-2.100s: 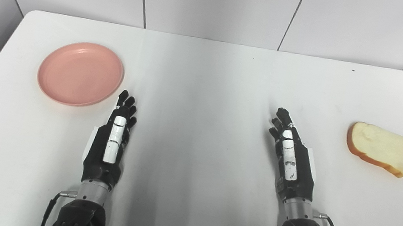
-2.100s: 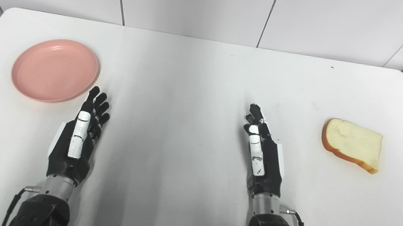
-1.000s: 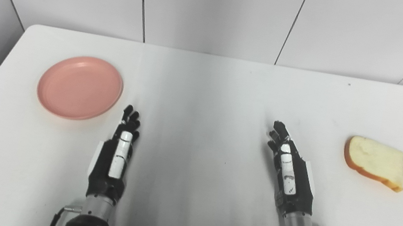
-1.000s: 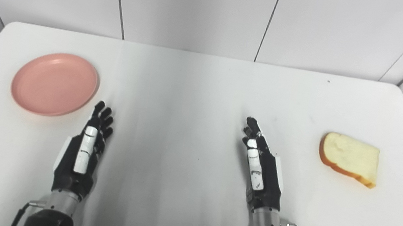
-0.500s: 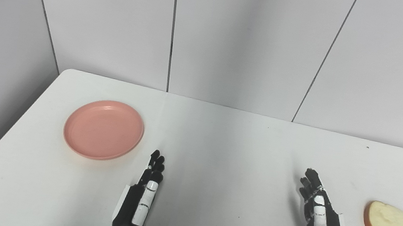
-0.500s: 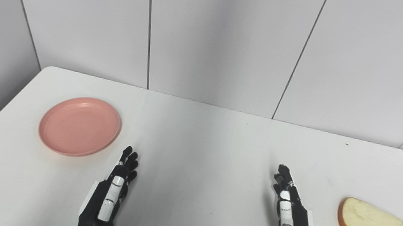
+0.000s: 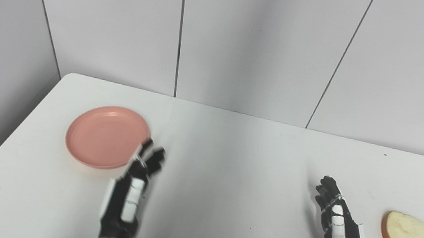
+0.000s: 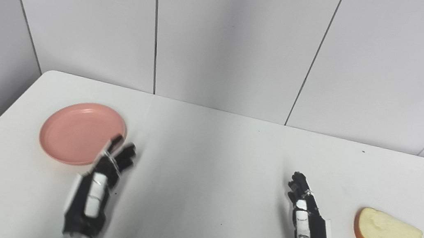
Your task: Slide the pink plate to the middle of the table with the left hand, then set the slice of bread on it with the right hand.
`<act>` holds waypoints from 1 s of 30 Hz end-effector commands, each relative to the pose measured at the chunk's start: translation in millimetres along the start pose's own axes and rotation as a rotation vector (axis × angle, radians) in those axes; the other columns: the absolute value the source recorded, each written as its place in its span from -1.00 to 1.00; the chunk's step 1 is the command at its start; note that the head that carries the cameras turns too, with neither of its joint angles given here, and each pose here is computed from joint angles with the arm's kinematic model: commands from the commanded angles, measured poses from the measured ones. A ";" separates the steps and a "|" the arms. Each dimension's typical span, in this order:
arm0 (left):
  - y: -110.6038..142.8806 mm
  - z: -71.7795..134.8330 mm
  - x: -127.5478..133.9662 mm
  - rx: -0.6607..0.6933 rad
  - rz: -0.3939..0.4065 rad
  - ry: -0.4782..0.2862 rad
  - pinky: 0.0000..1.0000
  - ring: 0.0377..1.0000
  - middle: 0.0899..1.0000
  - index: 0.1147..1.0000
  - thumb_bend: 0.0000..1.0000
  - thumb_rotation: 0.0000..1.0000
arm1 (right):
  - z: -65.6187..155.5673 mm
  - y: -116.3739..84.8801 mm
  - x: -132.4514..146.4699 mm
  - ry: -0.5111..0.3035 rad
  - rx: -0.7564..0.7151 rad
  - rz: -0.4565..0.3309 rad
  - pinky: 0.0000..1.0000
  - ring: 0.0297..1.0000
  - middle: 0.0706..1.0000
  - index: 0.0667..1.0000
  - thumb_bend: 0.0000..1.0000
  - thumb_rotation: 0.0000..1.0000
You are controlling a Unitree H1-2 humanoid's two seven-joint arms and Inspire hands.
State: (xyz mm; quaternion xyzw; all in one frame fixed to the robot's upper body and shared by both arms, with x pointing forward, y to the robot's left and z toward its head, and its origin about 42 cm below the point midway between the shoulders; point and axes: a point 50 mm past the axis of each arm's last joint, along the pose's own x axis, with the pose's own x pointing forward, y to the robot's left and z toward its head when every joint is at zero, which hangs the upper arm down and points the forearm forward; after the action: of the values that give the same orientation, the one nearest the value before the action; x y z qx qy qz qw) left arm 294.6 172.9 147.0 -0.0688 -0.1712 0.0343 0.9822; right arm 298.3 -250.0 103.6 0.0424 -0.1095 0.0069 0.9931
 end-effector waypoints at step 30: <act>148.8 93.9 199.6 0.130 0.141 -0.226 0.44 0.46 0.38 0.30 1.00 0.84 | -25.8 15.3 -24.3 0.064 0.011 -0.007 0.80 0.75 0.65 0.65 0.49 0.76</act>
State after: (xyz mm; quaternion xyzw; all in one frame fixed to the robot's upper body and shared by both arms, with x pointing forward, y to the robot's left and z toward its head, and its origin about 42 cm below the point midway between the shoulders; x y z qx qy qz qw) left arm 434.6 348.0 247.8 -0.0268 -0.2278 0.1205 0.9659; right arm 297.7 -244.1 105.6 0.0285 -0.1219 0.0069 0.9921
